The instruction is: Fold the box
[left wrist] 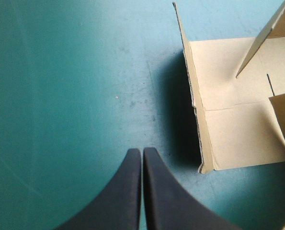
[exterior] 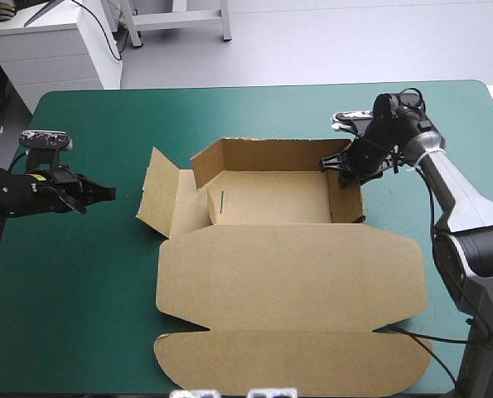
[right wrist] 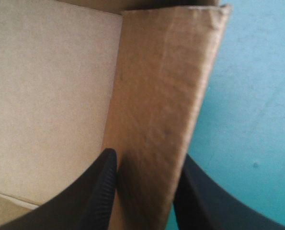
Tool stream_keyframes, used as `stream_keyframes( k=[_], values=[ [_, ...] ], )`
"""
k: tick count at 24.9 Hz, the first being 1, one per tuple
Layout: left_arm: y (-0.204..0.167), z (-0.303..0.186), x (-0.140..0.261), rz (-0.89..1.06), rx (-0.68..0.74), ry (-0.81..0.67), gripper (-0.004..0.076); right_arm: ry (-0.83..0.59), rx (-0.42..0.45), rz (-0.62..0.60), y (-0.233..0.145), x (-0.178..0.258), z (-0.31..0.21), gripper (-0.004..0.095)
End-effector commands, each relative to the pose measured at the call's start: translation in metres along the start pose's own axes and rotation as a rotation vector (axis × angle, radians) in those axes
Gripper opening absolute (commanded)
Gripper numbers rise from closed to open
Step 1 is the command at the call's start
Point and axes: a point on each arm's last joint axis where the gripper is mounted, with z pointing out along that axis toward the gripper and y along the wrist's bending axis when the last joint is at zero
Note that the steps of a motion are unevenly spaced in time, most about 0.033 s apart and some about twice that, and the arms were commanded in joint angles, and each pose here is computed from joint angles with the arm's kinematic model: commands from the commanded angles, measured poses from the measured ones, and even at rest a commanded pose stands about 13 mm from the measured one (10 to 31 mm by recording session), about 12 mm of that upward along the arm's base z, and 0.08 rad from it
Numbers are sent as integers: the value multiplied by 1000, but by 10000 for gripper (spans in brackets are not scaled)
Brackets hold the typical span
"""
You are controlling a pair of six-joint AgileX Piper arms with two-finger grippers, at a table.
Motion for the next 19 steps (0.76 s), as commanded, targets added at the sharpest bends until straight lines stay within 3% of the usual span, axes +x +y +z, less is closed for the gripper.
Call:
stream_keyframes(
  k=[1,3,11,15,19],
  values=[
    [-3,-14,-9,-6,3,-84,-8,-65,-6,-17,3,-2,-19,246],
    [-3,-14,-10,-35,2,-89,-8,-68,4,-21,2,-3,-19,-24],
    [2,-13,-19,-165,3,-192,-8,-123,7,-26,5,1,-42,-19],
    [26,-7,-19,-355,55,-209,-8,-180,7,-38,7,7,-68,-19],
    [46,1,-16,-447,175,-199,-8,-262,-80,-13,-3,19,-105,-19]
  ],
)
